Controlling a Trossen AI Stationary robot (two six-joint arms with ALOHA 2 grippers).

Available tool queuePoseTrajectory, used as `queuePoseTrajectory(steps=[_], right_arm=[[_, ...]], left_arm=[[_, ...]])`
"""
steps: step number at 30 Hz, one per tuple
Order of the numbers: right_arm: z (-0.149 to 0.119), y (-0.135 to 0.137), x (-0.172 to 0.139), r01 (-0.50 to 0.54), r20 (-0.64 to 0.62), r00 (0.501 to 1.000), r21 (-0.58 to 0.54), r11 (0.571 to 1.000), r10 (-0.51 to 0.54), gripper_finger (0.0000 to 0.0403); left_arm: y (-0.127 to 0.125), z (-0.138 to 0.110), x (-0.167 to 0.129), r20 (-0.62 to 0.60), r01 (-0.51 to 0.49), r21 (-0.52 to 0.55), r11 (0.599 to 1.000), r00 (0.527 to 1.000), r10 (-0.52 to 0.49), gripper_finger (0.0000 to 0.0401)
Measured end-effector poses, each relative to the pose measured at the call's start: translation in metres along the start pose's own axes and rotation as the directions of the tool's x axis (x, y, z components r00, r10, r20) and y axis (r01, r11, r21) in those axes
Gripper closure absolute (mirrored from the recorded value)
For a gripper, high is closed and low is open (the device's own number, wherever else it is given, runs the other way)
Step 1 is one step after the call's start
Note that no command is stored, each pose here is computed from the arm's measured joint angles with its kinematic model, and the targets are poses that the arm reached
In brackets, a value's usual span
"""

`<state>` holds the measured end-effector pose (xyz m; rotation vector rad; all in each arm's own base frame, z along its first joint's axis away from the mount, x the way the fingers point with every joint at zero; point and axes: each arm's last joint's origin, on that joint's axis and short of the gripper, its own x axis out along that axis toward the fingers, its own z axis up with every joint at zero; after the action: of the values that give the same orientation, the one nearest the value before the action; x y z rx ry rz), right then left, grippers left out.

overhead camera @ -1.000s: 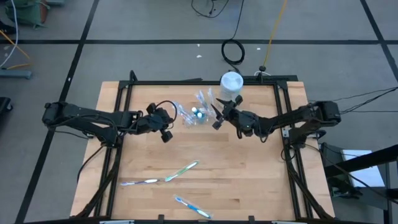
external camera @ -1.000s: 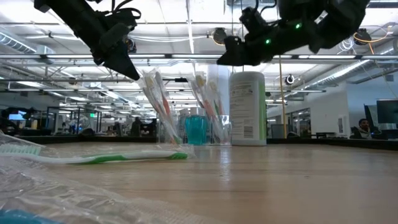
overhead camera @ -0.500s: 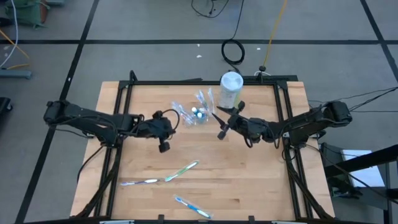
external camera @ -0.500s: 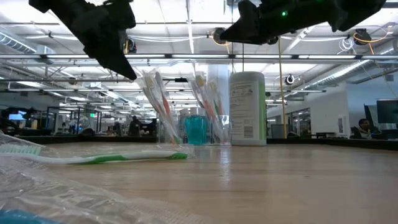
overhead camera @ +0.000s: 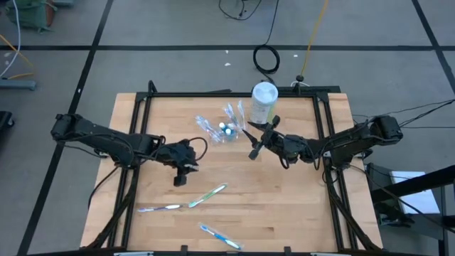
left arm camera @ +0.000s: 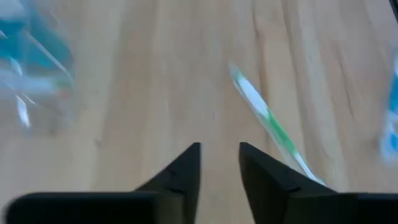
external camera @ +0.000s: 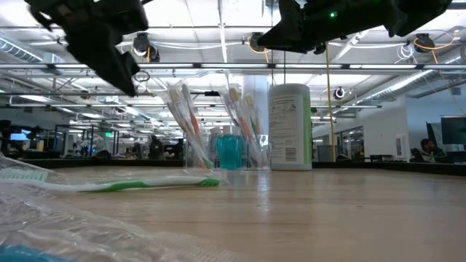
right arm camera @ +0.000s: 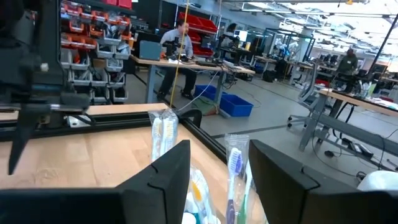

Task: Pick & Place toothbrushing station
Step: Put the violet toothbrush into the transparent organizer

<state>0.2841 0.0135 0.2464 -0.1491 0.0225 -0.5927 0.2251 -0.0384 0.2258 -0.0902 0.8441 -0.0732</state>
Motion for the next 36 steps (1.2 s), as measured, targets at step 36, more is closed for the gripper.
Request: queuePoseTrajectory(steps=[36], right_arm=[[0.000, 0.000, 0.000, -0.003, 0.001, 1.000, 0.023, 1.000, 0.003, 0.0248]], left_arm=[[-0.098, -0.128, 0.029, -0.392, 0.218, 0.052, 0.975, 0.902, -0.181, 0.0245]])
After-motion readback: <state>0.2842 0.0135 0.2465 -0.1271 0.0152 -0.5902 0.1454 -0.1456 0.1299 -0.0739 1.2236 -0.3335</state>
